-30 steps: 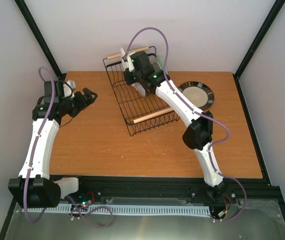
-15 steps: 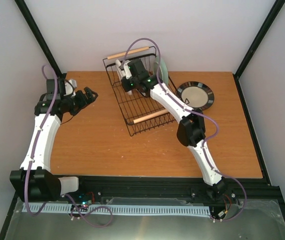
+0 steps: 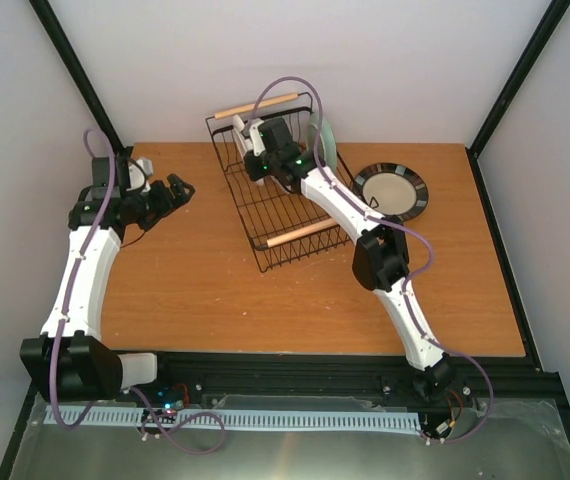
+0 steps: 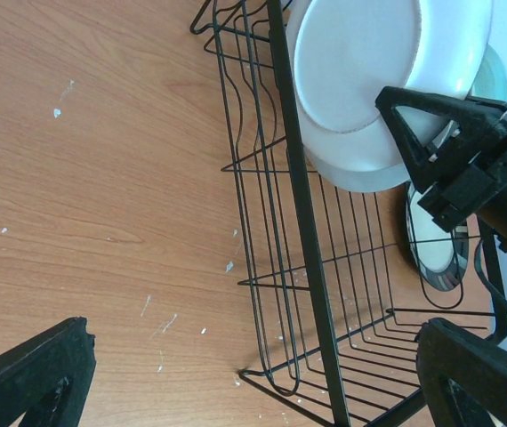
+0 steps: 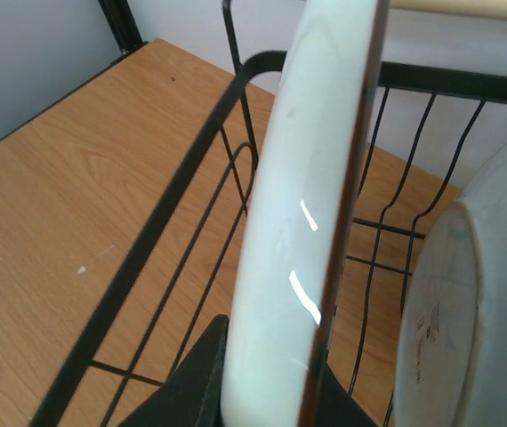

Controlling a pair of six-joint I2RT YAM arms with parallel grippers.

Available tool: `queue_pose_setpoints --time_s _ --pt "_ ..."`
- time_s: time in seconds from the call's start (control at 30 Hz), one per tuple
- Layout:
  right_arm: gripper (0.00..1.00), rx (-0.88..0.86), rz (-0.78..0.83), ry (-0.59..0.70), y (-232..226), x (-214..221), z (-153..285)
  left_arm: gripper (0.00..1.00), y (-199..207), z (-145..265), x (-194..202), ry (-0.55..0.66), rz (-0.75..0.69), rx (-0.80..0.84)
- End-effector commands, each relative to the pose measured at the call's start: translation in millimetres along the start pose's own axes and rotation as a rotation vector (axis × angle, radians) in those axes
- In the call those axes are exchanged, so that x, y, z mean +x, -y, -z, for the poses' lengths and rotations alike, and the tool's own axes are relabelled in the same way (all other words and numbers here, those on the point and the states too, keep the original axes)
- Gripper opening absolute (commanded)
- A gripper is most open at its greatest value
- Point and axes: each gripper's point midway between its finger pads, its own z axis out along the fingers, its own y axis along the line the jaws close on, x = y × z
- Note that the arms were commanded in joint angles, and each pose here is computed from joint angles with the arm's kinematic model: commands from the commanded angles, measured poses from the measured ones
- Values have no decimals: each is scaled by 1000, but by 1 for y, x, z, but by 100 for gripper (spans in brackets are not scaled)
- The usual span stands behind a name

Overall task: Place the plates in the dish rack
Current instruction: Insert the plate into the dish rack.

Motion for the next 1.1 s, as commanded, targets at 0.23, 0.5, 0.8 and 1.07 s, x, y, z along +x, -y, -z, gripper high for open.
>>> queue_pose_setpoints --time_s 0.23,0.5,0.8,1.07 --pt "3 29 6 186 24 -48 3 100 5 5 -20 49 -35 19" --pt "3 39 7 174 30 -37 -10 100 5 3 -23 45 -34 20" --pt "3 30 -12 105 29 -12 -19 100 2 1 -23 36 -28 14" --pt "12 21 -4 63 21 2 -23 100 2 3 -24 42 -28 14"
